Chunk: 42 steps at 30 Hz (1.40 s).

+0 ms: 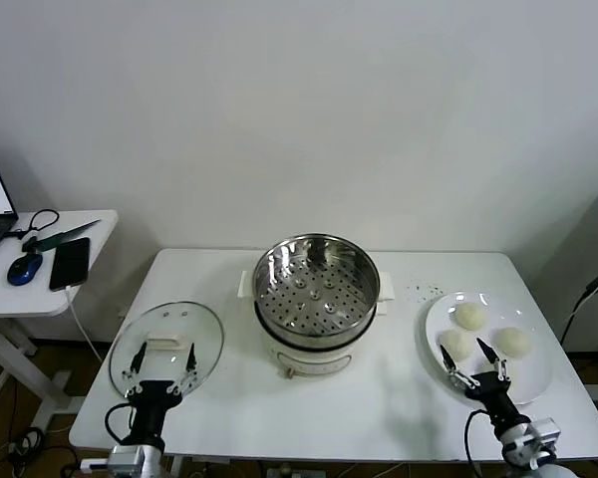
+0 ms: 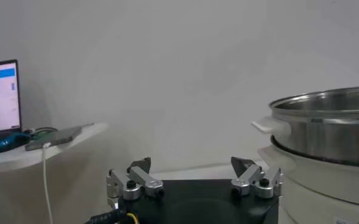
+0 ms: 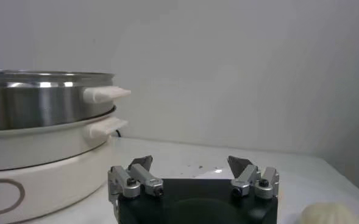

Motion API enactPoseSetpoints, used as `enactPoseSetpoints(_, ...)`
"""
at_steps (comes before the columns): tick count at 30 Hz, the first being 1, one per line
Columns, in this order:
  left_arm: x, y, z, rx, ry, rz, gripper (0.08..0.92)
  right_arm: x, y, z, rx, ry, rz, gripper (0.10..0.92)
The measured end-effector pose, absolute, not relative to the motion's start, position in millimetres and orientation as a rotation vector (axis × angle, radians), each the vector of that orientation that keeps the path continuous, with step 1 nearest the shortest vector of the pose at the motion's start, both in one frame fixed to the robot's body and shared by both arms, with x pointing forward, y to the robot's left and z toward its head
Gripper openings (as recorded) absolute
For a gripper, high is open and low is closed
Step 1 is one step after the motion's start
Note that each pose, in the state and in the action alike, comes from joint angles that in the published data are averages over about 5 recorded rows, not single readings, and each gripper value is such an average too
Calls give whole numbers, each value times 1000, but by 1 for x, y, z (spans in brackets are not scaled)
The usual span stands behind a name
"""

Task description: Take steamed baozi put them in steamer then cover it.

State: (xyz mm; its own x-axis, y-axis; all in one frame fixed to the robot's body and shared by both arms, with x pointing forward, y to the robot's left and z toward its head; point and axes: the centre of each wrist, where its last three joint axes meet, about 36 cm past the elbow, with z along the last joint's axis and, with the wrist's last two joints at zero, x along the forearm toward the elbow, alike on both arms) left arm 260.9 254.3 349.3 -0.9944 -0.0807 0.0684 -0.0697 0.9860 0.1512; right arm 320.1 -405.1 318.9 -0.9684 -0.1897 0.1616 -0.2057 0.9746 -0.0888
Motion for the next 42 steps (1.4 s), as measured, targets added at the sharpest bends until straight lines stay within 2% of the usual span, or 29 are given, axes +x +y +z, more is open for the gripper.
enactPoseSetpoints(8,261,255,351,110,-3053,-235,823,359,-448,349,563,-2810,437,823)
enactPoseSetpoints(22,260,258,351,97,-3048,-238,823,484,-529,457,1009,-2203,988,823)
enactPoseSetpoints(32,262,263,350,101,-3038,-237,823,572,-535,504,1125,-1808,1236,823)
enactPoseSetpoints(42,266,266,352,115,-3039,-236,823,623,-521,504,1147,-1548,1321,823)
